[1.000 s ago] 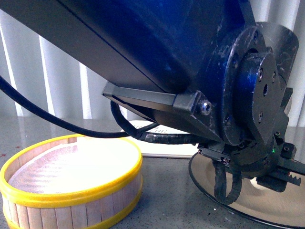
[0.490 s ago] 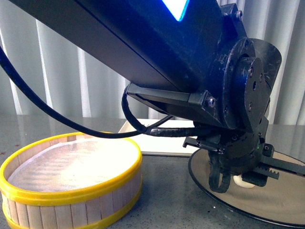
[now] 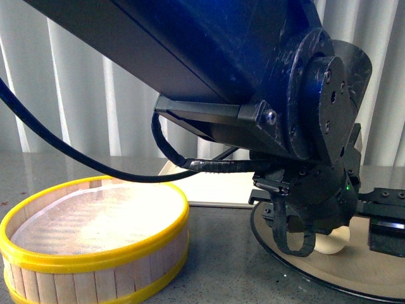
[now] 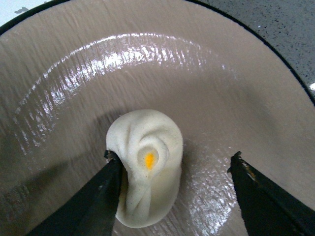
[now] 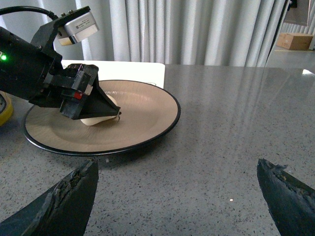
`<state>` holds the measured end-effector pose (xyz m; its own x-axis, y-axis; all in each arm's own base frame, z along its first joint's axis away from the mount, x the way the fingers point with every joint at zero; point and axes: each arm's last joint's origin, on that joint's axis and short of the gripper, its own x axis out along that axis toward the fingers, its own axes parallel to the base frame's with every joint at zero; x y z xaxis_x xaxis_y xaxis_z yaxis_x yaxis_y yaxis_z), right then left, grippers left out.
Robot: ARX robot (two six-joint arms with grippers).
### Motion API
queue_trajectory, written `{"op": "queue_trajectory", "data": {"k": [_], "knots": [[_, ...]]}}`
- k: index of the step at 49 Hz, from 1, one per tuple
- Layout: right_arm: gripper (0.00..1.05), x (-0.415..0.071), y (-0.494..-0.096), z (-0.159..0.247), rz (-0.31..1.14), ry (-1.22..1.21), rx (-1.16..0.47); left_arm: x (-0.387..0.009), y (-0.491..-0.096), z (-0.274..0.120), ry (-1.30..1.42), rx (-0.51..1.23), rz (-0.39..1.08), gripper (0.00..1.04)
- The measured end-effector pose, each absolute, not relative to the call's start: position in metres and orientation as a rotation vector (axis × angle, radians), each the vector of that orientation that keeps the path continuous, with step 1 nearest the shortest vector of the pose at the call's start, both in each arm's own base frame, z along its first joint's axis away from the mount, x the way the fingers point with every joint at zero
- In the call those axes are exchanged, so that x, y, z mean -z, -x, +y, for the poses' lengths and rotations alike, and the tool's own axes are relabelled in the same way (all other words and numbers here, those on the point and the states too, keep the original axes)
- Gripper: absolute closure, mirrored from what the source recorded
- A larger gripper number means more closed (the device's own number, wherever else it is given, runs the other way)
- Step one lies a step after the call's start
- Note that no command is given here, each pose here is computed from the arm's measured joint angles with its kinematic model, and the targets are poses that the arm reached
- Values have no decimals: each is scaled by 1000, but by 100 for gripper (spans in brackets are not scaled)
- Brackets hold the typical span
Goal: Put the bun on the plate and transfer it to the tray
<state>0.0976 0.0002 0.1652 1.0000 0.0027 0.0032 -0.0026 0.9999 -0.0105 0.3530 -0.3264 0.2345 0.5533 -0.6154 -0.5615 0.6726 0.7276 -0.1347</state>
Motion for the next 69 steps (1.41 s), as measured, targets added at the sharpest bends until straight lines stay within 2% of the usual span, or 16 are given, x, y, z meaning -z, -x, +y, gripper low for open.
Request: {"op": "queue_trajectory", "data": {"k": [10,24,31,37,44,47,49,55,57,60,64,69], "knots": [[9,-165,-98,0,-3,10,-3,-243,-348,-327,-98,772,602,5],[9,-165,-98,0,-3,10,-3,-248,-348,-328,-92,749,571,7],[9,-165,-98,0,-3,10,-3,-266,-359,-311,-38,683,513,7],[9,-165,-98,0,-3,10,-3,-289,-380,-275,44,511,445,7],[9,-165,-98,0,-3,10,-3,-312,-402,-208,158,303,401,7],[9,-165,-98,0,-3,10,-3,-315,-402,-165,196,168,465,7],[9,-165,-98,0,-3,10,-2,-315,-399,-151,205,123,509,7],[9,-165,-98,0,-3,10,-3,-314,-402,-135,231,66,519,7],[9,-165,-98,0,-3,10,-3,-311,-401,-137,198,53,474,10],[9,-165,-98,0,-3,10,-3,-302,-389,-130,119,21,222,24],[9,-165,-98,0,-3,10,-1,-292,-366,-117,82,43,76,36],[9,-165,-98,0,-3,10,-2,-281,-338,-93,57,27,-19,51]]}}
